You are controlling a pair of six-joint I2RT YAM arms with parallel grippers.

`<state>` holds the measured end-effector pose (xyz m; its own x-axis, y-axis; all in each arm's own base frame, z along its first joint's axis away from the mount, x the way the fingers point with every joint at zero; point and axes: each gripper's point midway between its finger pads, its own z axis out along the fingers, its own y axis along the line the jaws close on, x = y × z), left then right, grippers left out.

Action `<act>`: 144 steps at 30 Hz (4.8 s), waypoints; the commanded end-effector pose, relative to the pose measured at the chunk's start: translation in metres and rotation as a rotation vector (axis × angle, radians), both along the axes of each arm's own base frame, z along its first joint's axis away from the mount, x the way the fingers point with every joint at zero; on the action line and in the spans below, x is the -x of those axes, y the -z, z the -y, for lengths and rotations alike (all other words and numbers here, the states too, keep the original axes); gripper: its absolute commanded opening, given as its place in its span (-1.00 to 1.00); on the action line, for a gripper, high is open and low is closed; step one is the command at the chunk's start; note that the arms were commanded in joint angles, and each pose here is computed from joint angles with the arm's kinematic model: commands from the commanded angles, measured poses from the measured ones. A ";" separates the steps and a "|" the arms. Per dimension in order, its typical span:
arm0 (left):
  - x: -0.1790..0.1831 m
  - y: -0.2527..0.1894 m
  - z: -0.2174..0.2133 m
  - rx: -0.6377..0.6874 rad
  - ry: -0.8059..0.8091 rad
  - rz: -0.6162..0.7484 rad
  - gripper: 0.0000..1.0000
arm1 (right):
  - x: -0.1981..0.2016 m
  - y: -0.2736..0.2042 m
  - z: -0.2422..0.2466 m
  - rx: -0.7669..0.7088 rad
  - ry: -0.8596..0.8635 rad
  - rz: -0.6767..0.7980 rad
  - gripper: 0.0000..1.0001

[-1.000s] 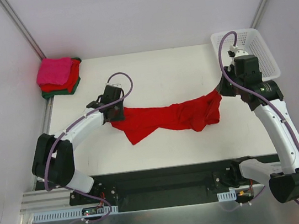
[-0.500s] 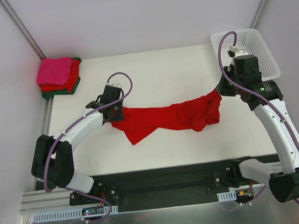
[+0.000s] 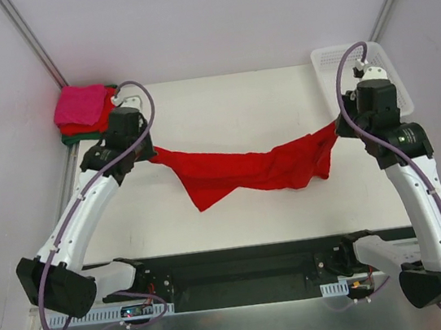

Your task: Fold and stack the t-shirts

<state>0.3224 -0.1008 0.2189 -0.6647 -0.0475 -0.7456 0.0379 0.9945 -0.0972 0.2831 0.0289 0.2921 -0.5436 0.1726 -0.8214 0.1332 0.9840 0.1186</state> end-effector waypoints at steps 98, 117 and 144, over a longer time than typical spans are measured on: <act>0.035 0.007 -0.098 0.020 -0.270 -0.141 -1.00 | 0.065 0.118 -0.008 0.032 0.090 -0.368 -0.98; 0.045 0.029 -0.096 0.012 -0.257 -0.189 -1.00 | 0.042 0.145 -0.050 0.219 -0.048 -0.370 0.27; 0.052 0.032 -0.102 -0.015 -0.267 -0.179 -1.00 | -0.003 0.215 -0.154 -0.258 -0.357 -0.474 0.12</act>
